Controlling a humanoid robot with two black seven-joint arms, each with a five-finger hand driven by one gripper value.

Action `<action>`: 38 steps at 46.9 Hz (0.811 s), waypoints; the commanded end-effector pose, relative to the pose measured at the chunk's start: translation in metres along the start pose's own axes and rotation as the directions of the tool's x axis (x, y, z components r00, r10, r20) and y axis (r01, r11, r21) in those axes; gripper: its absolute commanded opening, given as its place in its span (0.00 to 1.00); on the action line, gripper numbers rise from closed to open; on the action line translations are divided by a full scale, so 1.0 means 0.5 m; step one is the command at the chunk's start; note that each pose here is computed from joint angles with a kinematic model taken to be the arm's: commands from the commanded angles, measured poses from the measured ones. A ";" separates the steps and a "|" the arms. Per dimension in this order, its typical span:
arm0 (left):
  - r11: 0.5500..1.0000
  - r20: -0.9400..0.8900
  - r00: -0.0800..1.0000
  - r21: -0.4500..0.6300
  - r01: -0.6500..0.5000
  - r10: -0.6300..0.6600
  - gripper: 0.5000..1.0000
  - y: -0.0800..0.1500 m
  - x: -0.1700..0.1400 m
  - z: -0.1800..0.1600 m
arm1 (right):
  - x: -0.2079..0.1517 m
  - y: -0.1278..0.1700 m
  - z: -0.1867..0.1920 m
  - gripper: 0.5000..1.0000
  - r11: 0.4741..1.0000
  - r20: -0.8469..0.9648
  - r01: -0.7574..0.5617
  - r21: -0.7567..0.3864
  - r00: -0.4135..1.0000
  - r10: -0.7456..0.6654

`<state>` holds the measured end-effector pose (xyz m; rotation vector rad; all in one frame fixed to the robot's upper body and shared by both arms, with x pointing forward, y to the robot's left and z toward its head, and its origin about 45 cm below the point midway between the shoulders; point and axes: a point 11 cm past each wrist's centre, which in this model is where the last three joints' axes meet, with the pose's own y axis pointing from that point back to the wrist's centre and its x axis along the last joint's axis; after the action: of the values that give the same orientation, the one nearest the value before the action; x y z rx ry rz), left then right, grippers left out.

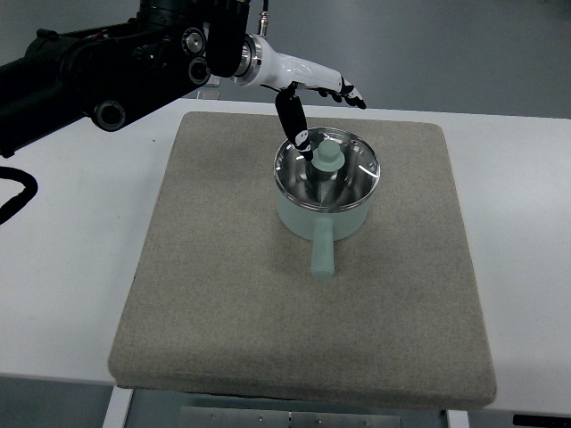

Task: Place lid left of pot with left hand
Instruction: 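Reach the left hand over the glass lid's mint-green knob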

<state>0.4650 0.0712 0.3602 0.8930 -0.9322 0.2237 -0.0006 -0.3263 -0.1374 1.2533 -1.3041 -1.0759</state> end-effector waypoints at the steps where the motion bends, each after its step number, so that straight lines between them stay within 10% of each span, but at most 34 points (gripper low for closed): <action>1: 1.000 0.035 0.999 0.002 0.009 -0.009 0.97 -0.012 -0.005 0.013 | 0.000 0.000 0.000 0.85 1.000 -0.001 0.000 0.000 1.000 0.000; 17: 0.999 0.145 0.989 0.040 0.017 -0.023 0.87 -0.025 -0.009 0.024 | 0.000 0.000 0.000 0.85 1.000 -0.001 0.000 0.000 1.000 0.000; 38: 0.998 0.188 0.982 0.060 0.019 -0.030 0.48 -0.026 -0.012 0.022 | 0.000 0.000 0.000 0.85 1.000 0.000 0.001 0.000 1.000 -0.001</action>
<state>0.4623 0.0563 0.3515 0.9924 -1.0934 0.1488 -0.0009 -0.3262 -0.1375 1.2532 -1.3038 -1.0766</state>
